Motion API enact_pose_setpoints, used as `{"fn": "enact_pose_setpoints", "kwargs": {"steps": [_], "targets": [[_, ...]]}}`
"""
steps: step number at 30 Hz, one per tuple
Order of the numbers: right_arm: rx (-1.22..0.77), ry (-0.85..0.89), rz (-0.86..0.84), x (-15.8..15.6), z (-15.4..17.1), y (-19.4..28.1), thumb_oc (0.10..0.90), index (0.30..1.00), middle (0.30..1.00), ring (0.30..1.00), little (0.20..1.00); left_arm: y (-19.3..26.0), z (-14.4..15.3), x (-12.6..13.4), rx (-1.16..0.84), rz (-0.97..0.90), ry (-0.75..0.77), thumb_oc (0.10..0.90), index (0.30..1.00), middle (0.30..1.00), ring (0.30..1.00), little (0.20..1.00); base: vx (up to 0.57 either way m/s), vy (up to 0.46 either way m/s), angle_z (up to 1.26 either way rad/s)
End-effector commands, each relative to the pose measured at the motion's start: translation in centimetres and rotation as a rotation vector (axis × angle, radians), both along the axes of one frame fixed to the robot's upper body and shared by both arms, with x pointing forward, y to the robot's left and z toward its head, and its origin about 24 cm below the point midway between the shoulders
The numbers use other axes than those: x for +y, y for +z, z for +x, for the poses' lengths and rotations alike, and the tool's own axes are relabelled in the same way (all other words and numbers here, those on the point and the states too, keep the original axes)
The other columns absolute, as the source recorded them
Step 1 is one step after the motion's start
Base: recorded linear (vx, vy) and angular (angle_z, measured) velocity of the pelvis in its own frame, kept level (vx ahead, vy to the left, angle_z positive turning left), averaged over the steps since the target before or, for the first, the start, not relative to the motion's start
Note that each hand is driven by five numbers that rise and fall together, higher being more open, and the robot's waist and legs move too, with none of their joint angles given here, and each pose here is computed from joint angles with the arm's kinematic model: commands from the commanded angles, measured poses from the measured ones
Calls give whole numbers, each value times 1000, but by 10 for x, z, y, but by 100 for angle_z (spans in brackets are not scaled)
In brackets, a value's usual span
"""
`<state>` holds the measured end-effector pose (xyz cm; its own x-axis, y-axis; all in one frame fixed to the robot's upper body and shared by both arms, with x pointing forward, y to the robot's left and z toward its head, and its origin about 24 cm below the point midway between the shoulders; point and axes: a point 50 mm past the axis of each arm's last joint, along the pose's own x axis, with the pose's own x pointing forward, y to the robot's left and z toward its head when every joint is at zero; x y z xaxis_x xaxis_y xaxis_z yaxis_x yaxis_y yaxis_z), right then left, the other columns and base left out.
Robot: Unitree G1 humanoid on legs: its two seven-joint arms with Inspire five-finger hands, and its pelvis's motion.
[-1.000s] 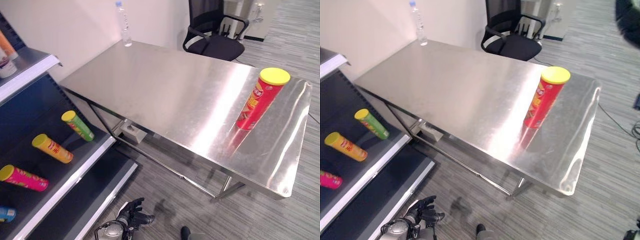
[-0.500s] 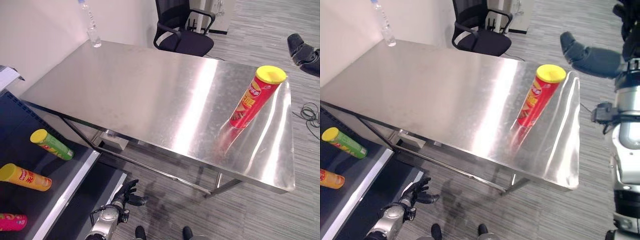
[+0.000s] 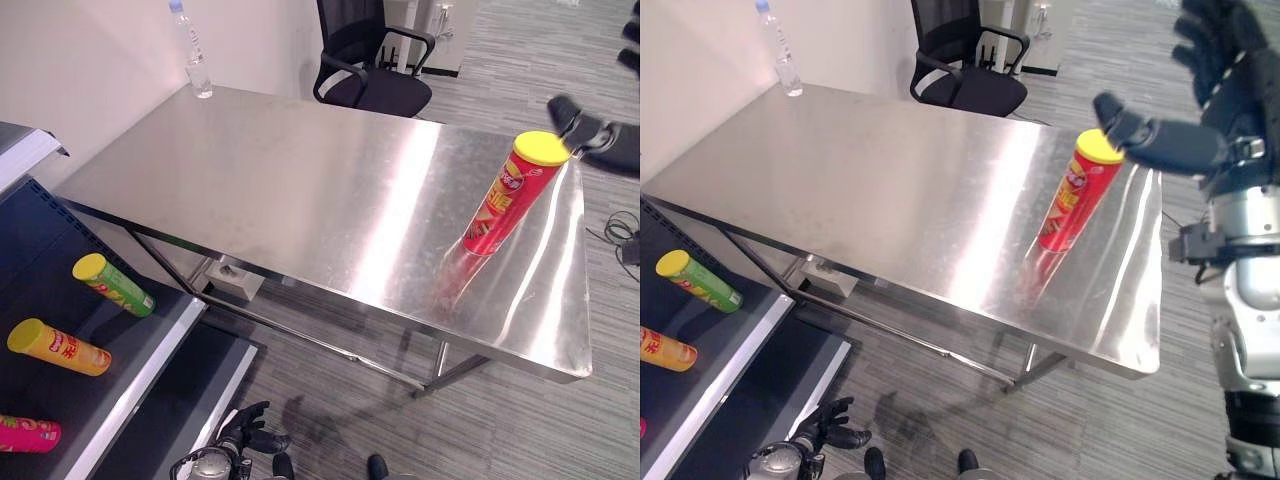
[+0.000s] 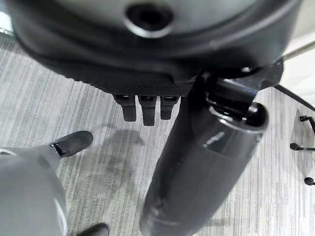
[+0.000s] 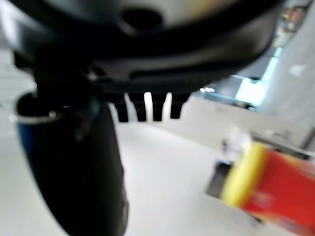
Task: Put the goods on the table back onto the shelves and tidy them up.
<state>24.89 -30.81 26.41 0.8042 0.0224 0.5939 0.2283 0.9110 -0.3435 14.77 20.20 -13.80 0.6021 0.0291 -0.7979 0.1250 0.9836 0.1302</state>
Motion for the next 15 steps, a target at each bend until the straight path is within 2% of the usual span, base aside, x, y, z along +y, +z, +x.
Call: {"fn": "enact_pose_setpoints", "kwargs": {"steps": [1,7,15], "targets": [[-168,-6,-86,1,-16,39,800,900,900,900,900,9,17,13,-64,57,-39,800,900,900,900,900,8,-39,-3],[-153,-143,-154,-14,-22,36,800,900,900,900,900,8,17,13,-62,60,-41,800,900,900,900,900,6,-13,-3],[-214,-310,-156,-29,-29,40,800,900,900,900,900,12,22,14,-85,72,-47,800,900,900,900,900,4,0,0]]}}
